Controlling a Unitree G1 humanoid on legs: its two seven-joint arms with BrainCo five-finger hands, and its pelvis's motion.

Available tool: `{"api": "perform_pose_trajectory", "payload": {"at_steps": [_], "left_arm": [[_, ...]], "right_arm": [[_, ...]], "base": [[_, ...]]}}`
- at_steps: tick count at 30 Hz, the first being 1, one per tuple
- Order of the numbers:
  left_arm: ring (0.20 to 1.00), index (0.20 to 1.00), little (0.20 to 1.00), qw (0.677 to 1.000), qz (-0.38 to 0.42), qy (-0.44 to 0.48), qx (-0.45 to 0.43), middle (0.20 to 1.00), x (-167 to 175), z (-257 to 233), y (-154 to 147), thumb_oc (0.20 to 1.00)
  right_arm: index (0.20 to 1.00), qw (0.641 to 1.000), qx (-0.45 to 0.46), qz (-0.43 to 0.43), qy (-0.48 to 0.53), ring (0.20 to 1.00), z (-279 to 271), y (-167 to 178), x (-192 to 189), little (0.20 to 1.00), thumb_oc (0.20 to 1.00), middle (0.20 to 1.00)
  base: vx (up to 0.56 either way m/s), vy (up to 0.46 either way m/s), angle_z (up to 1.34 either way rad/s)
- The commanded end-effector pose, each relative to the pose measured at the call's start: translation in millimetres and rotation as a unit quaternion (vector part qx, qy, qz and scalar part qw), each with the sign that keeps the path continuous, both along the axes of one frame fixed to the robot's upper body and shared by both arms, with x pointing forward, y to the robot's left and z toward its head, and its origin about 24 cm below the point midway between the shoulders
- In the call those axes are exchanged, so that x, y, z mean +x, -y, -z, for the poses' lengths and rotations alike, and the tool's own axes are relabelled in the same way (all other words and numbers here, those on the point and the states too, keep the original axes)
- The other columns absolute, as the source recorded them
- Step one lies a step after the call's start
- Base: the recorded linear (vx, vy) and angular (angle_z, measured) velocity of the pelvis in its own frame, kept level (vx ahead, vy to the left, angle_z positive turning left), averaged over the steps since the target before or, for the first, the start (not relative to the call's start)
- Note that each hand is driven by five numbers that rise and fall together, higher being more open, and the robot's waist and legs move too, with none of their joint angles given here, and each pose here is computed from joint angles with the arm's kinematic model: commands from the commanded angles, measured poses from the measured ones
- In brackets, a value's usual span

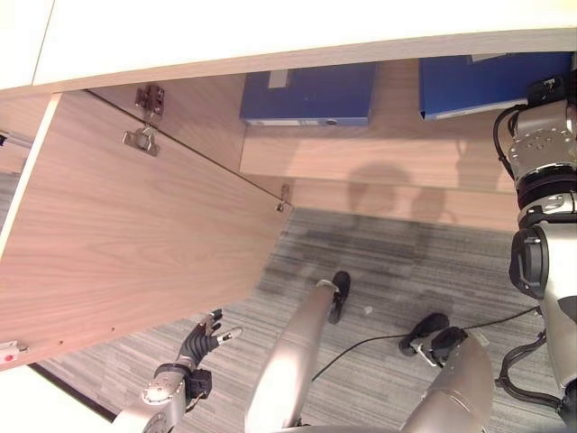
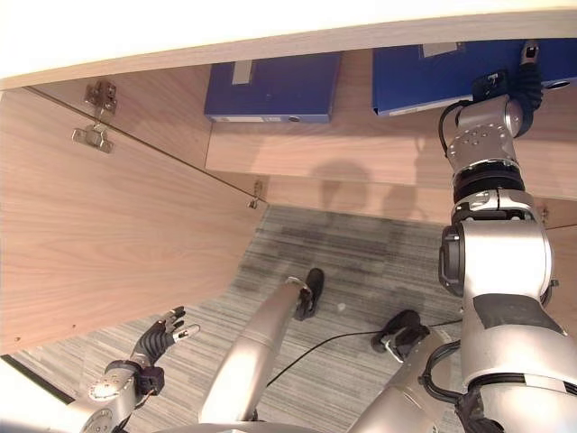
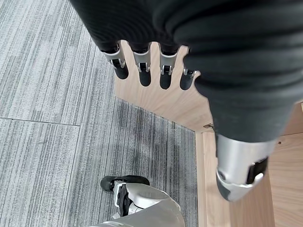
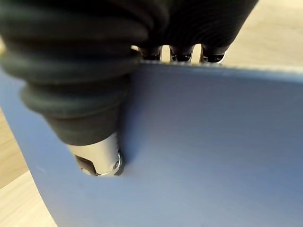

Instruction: Put the empty folder in the office cabinet

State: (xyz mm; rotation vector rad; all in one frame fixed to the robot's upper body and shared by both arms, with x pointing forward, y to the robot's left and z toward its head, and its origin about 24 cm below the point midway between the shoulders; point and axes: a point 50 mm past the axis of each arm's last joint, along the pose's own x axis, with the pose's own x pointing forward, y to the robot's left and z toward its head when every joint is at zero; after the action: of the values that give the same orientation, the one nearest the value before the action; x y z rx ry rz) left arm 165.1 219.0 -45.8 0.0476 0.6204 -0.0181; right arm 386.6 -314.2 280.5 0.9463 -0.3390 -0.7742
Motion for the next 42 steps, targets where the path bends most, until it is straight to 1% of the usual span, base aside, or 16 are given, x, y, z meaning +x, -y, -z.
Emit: {"api": "perform_pose_trajectory", "payload": {"at_steps": [1, 2, 11, 15, 19, 22, 25, 26, 28, 29, 30, 31, 34, 39, 41, 42], "left_arm": [[1.000, 1.000, 1.000, 0.999, 0.008, 0.023, 0.044, 1.000, 3, -13, -21, 1.000], [1.000, 1.000, 1.000, 0.999, 0.009, 0.022, 0.044, 1.000, 3, -12, -21, 1.000], [1.000, 1.000, 1.000, 0.999, 0.010, 0.017, 0.044, 1.000, 1, -12, -26, 1.000], [1.000, 1.000, 1.000, 0.999, 0.008, 0.013, 0.039, 1.000, 0, -12, -29, 1.000], [1.000, 1.000, 1.000, 0.999, 0.009, 0.008, 0.036, 1.000, -1, -11, -30, 1.000], [1.000, 1.000, 1.000, 0.999, 0.008, 0.007, 0.037, 1.000, -4, -11, -32, 1.000], [1.000, 1.000, 1.000, 0.999, 0.016, 0.006, 0.040, 1.000, -3, -13, -35, 1.000], [1.000, 1.000, 1.000, 0.999, 0.021, 0.005, 0.041, 1.000, -4, -14, -38, 1.000], [1.000, 1.000, 1.000, 0.999, 0.030, 0.006, 0.042, 1.000, -4, -16, -39, 1.000], [1.000, 1.000, 1.000, 0.999, 0.030, 0.006, 0.042, 1.000, -4, -16, -39, 1.000], [1.000, 1.000, 1.000, 0.998, 0.038, 0.004, 0.042, 1.000, -5, -17, -39, 1.000], [1.000, 1.000, 1.000, 0.998, 0.044, -0.002, 0.041, 1.000, -8, -16, -40, 1.000], [1.000, 1.000, 1.000, 0.998, 0.054, -0.006, 0.043, 1.000, -9, -17, -41, 1.000], [1.000, 1.000, 1.000, 0.995, 0.079, -0.002, 0.061, 1.000, -9, -24, -46, 1.000], [1.000, 1.000, 1.000, 0.994, 0.085, 0.003, 0.065, 1.000, -9, -27, -47, 1.000], [1.000, 1.000, 1.000, 0.994, 0.084, 0.003, 0.064, 1.000, -9, -27, -47, 1.000]], "right_arm": [[0.529, 0.991, -0.045, 0.011, 0.128, 0.529, -66, 5, -18, 0.529, 0.529, 0.529], [1.000, 0.991, -0.046, 0.005, 0.128, 1.000, -65, 4, -17, 1.000, 1.000, 1.000], [1.000, 0.992, -0.071, -0.034, 0.100, 1.000, -50, 3, -9, 1.000, 1.000, 1.000], [1.000, 0.988, -0.140, -0.065, 0.026, 1.000, -37, 1, -2, 1.000, 1.000, 1.000], [1.000, 0.982, -0.156, -0.103, 0.033, 1.000, -35, -15, 6, 1.000, 1.000, 1.000], [1.000, 0.976, -0.182, -0.117, 0.017, 1.000, -33, -20, 9, 1.000, 1.000, 1.000], [1.000, 0.951, -0.265, -0.146, -0.070, 1.000, -19, -25, 15, 1.000, 1.000, 1.000], [1.000, 0.914, -0.345, -0.158, -0.146, 1.000, -12, -25, 17, 1.000, 1.000, 1.000], [1.000, 0.883, -0.394, -0.169, -0.192, 1.000, -8, -25, 18, 1.000, 1.000, 1.000], [1.000, 0.883, -0.394, -0.169, -0.192, 1.000, -9, -26, 18, 1.000, 1.000, 1.000], [1.000, 0.866, -0.418, -0.174, -0.213, 1.000, -7, -25, 18, 1.000, 1.000, 1.000], [1.000, 0.825, -0.470, -0.162, -0.269, 1.000, -8, -16, 15, 1.000, 1.000, 1.000], [1.000, 0.783, -0.516, -0.156, -0.311, 1.000, -9, -14, 14, 1.000, 1.000, 1.000], [1.000, 0.666, -0.618, -0.154, -0.388, 1.000, -13, -13, 13, 1.000, 1.000, 1.000], [1.000, 0.612, -0.657, -0.148, -0.416, 1.000, -16, -14, 13, 1.000, 1.000, 1.000], [1.000, 0.611, -0.657, -0.148, -0.416, 1.000, -16, -14, 13, 1.000, 1.000, 1.000]], "base": [[0.00, 0.000, 0.00], [0.00, 0.000, 0.00], [0.00, 0.000, 0.00], [0.00, 0.000, 0.00], [0.00, 0.000, 0.00], [-0.02, -0.005, 0.00], [-0.03, -0.014, 0.01], [-0.05, -0.019, 0.01], [-0.02, -0.008, 0.00], [0.00, 0.000, 0.00], [-0.03, -0.008, 0.01], [-0.04, -0.007, 0.01], [-0.01, 0.000, 0.00], [0.00, 0.000, 0.00], [0.00, 0.000, 0.00], [0.00, 0.000, 0.00]]}}
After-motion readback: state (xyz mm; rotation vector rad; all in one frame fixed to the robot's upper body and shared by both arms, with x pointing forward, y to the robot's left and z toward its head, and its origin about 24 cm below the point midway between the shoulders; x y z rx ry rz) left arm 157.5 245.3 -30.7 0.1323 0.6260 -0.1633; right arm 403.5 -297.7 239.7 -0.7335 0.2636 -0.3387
